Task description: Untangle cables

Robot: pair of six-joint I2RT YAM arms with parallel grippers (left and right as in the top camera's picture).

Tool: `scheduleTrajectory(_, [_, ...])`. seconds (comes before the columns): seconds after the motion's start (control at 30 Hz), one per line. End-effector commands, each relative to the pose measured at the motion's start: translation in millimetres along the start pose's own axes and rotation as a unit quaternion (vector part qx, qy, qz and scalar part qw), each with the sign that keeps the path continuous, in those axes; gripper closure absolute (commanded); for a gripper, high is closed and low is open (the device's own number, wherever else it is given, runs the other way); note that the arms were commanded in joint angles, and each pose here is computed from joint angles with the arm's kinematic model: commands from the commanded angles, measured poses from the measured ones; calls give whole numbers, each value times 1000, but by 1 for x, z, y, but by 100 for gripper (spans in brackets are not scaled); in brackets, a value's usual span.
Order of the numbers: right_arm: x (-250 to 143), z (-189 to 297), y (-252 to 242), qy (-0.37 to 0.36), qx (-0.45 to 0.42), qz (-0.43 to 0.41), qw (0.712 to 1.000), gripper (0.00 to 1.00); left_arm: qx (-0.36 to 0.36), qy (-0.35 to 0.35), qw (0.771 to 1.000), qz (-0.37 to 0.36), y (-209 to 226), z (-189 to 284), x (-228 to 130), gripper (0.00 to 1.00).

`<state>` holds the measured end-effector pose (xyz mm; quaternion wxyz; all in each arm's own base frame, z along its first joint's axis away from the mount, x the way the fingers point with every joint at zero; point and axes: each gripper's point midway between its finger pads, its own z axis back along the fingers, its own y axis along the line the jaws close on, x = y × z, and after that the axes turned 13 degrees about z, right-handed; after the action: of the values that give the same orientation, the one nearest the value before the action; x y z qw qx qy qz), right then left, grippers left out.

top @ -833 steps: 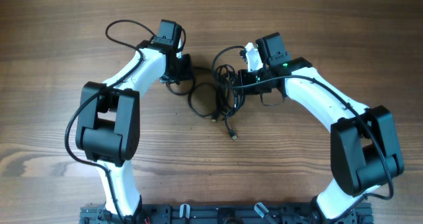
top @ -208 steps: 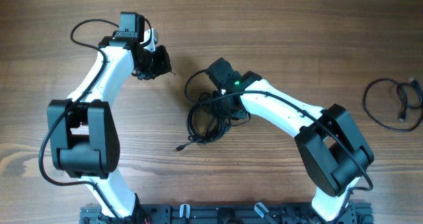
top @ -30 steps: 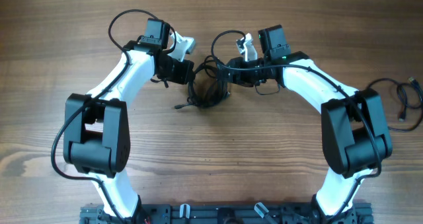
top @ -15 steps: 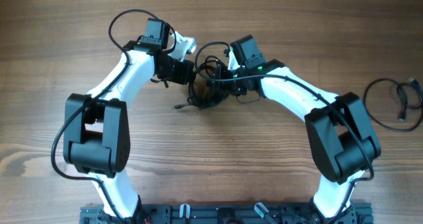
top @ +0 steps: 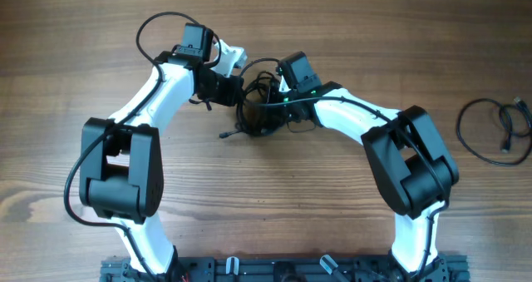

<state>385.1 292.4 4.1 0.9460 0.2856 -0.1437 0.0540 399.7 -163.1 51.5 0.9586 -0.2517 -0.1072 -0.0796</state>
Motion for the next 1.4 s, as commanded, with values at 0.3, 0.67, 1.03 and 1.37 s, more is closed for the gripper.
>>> scheduleTrajectory(0.3, [33,76,-3,14,218,10,976,96,-15,10,1000,-7,-3,-6,-5,96])
scheduleTrajectory(0.67, [17,99,14,20,316,111,942,96,-15,10,1000,-7,-3,-6,-5,96])
scheduleTrajectory(1.03, [21,92,-4,33,258,34,965,72,-15,10,1000,-7,-3,-6,-5,96])
scheduleTrajectory(1.37, [57,108,4,-35,220,22,975,71,-15,9,1000,-8,-3,-6,-5,96])
